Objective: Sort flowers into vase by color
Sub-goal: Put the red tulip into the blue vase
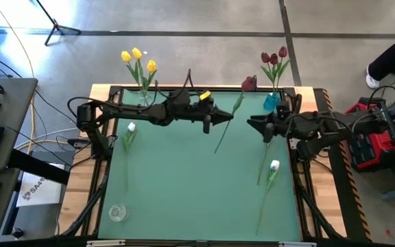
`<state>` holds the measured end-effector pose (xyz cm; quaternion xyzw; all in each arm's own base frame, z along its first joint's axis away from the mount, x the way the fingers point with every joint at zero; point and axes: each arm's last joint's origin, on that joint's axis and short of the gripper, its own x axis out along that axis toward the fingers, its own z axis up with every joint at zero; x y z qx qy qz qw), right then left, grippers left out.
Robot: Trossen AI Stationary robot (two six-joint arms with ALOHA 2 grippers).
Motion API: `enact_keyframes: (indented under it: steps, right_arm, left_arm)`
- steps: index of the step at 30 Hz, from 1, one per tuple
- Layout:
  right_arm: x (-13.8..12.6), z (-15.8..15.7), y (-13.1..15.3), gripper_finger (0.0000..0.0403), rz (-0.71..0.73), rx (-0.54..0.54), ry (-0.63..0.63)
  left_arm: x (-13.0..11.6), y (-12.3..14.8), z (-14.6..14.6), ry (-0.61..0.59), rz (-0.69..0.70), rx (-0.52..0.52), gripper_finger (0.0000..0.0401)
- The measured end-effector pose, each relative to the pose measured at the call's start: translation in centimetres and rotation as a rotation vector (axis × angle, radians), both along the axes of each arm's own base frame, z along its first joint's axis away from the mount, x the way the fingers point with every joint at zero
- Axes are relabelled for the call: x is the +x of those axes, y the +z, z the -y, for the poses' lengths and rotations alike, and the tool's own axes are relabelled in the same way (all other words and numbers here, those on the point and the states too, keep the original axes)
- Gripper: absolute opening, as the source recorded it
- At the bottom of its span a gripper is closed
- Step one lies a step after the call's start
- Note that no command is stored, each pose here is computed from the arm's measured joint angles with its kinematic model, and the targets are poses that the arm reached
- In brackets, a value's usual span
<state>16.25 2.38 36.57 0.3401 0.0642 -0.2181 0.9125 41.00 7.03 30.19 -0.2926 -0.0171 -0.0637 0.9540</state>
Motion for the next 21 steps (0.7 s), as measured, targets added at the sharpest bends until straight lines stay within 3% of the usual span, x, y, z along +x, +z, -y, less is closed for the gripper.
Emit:
enact_keyframes:
  steps: [4,21]
  right_arm:
    - [1.2,0.0,0.4,0.0168,0.04,-0.045,0.041]
    - [5.2,1.4,-0.6,0.0167,0.021,-0.115,-0.04]
  left_arm:
    - [0.0,0.2,0.0,-0.017,0.017,-0.01,0.0]
    - [0.0,0.2,0.1,-0.029,0.019,-0.007,0.0]
